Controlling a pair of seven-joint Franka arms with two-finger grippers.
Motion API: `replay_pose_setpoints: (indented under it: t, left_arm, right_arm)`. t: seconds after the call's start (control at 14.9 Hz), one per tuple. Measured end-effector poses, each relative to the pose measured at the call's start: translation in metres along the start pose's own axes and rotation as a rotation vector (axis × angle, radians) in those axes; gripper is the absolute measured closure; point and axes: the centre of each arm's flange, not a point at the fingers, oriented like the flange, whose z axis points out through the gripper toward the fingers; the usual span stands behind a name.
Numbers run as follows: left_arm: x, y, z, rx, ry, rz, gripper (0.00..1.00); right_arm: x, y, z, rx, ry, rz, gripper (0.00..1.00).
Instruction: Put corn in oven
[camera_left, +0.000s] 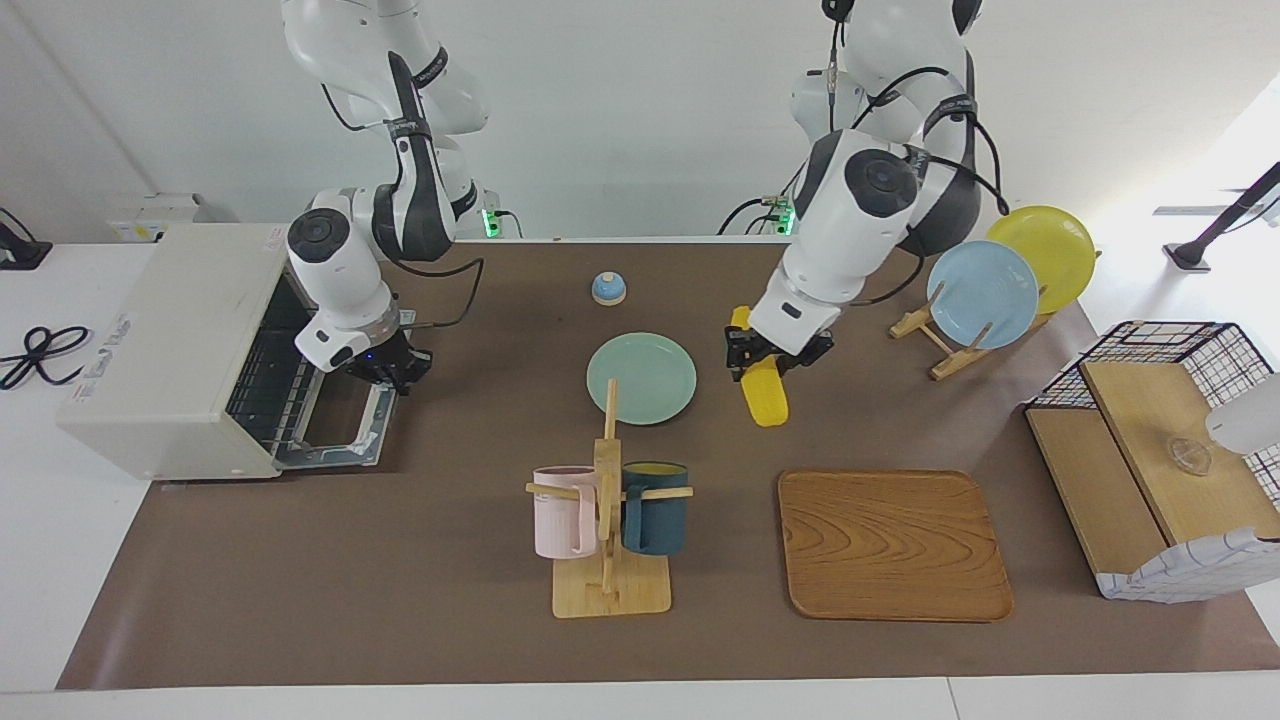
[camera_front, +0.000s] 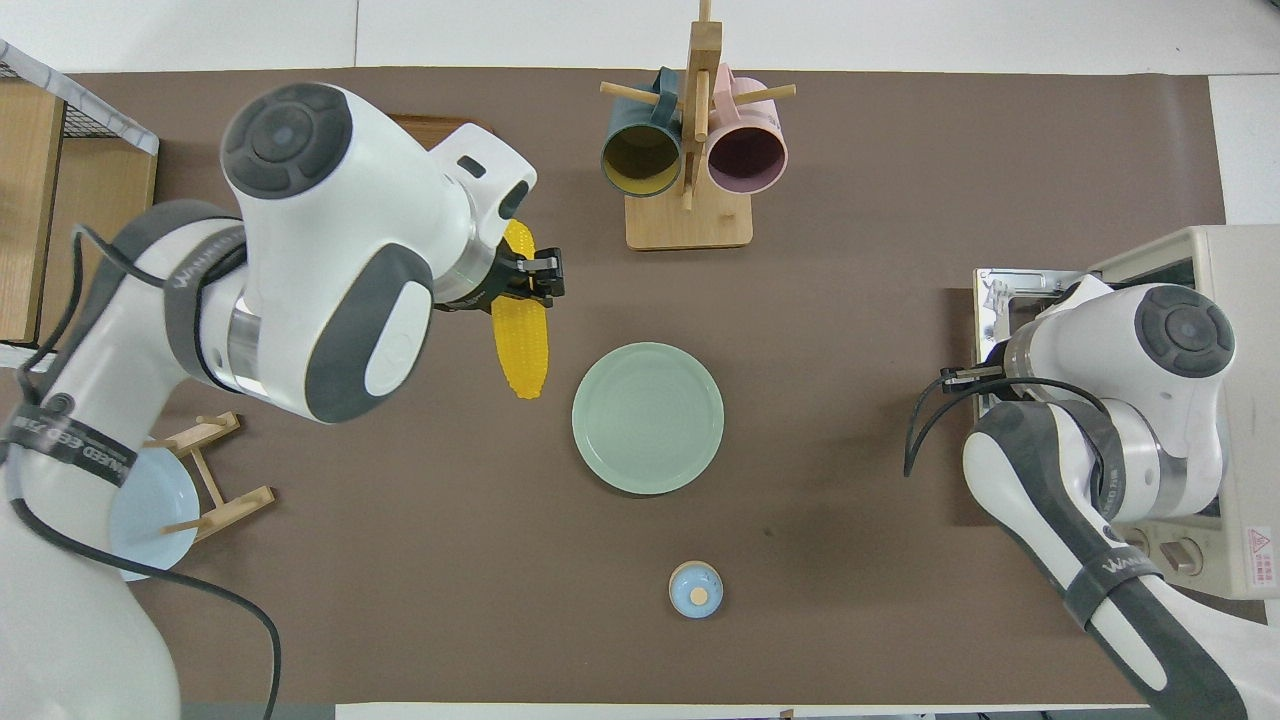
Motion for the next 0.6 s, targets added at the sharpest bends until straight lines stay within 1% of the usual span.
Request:
replay_pose_setpoints:
  t: [0.07, 0.2, 0.34, 0.47, 0.6]
  left_arm:
    - [-0.013, 0.011, 0.016, -0.005, 0.008, 0.014, 0.44]
    - [-0.038, 0.026, 0.045, -0.010, 0.019, 0.041, 0.44]
    - [-0.052, 0.032, 0.064, -0.017, 0.033, 0.056, 0.44]
    - [-0.059, 0.033, 0.080, -0.022, 0.046, 0.061, 0.44]
    - [-0.069, 0.039, 0.099, -0.027, 0.055, 0.063, 0.44]
  right_arm:
    - [0.001, 0.001, 0.007, 0.008, -0.006, 0.012, 0.99]
    - [0.003, 0.001, 0.008, 0.028, 0.002, 0.033, 0.99]
    - [0.004, -0.010, 0.010, 0.034, 0.003, 0.027, 0.99]
    - [0.006, -0.030, 0.008, 0.034, 0.008, 0.040, 0.99]
    - [0.006, -0.066, 0.004, 0.035, 0.014, 0.077, 0.99]
